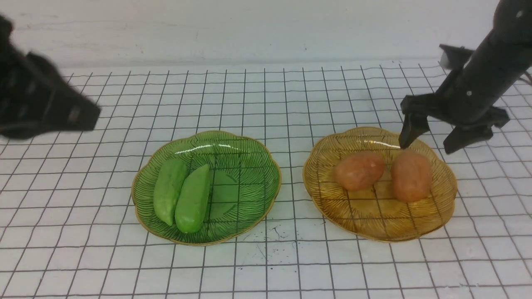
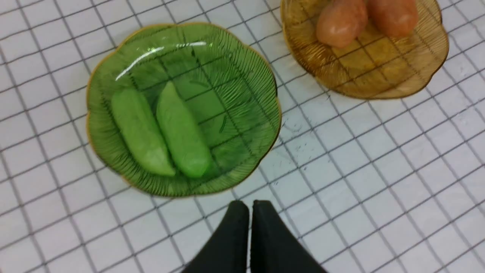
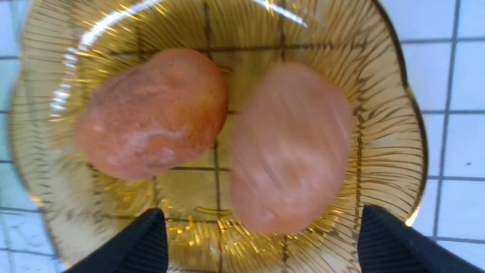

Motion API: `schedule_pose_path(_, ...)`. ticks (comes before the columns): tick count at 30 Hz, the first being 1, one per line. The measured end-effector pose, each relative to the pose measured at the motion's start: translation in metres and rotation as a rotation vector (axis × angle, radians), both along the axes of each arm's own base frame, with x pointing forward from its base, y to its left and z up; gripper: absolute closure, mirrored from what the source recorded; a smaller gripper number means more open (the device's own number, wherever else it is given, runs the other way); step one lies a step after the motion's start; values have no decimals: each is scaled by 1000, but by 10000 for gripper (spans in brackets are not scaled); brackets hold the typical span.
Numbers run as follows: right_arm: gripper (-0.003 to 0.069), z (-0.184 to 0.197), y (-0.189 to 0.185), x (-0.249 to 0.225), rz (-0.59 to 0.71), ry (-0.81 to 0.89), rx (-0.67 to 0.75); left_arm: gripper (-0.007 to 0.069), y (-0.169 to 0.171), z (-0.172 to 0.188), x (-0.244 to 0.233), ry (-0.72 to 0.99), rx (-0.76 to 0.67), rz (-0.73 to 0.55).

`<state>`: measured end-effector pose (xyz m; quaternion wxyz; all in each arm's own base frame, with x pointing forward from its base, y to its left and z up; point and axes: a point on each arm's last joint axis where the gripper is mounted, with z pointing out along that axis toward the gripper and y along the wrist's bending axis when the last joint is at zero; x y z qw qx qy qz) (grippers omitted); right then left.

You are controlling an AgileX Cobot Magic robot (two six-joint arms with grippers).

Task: Put different types of vegetables on the plate.

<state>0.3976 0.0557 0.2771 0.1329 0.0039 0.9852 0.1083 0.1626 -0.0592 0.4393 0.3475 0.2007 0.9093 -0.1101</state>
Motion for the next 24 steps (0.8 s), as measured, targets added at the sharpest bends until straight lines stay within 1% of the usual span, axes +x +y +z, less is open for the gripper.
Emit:
schedule_pose_path(1, 55, 10, 0, -4, 2, -24, 2, 633, 2, -2, -6, -5, 4, 3)
schedule_pose_path(3, 85, 44, -2, -20, 17, -113, 5, 633, 9, -7, -24, -23, 21, 13)
schedule_pose_path(6, 156, 93, -5, -50, 41, -245, 7, 633, 17, -17, -48, -53, 25, 24)
schedule_pose_path(7, 197, 120, -7, -71, 50, -325, 9, 633, 18, -21, -55, -73, 15, 31)
schedule_pose_path(8, 204, 123, -7, -74, 51, -336, 9, 633, 19, -23, -58, -78, 14, 31)
schedule_pose_path(9, 236, 138, -8, -88, 56, -381, 10, 633, 21, -26, -63, -95, 4, 38)
schedule_pose_path(10, 278, 156, -10, -106, 61, -439, 9, 633, 22, -29, -68, -117, -11, 48)
schedule_pose_path(11, 362, 182, -13, -137, 66, -530, 10, 633, 24, -36, -76, -146, -35, 66)
schedule_pose_path(12, 400, 197, -16, -157, 67, -588, 9, 633, 25, -42, -79, -162, -55, 83)
schedule_pose_path(13, 439, 205, -17, -170, 69, -620, 8, 633, 26, -45, -81, -171, -67, 93)
schedule_pose_path(15, 548, 225, -22, -223, 80, -737, 3, 633, 28, -61, -86, -205, -110, 129)
schedule_pose_path(16, 582, 229, -25, -245, 88, -786, -3, 633, 28, -65, -86, -215, -121, 137)
schedule_pose_path(17, 589, 231, -25, -250, 88, -804, -3, 633, 28, -66, -86, -217, -124, 139)
schedule_pose_path(18, 628, 231, -28, -274, 89, -874, -11, 633, 28, -73, -86, -235, -137, 149)
schedule_pose_path(19, 652, 231, -31, -298, 83, -980, -18, 633, 28, -78, -85, -246, -145, 155)
schedule_pose_path(22, 669, 213, -39, -349, 42, -1209, -20, 633, 27, -85, -81, -264, -162, 164)
schedule_pose_path(24, 672, 188, -44, -383, -2, -1400, -16, 633, 27, -88, -79, -270, -174, 165)
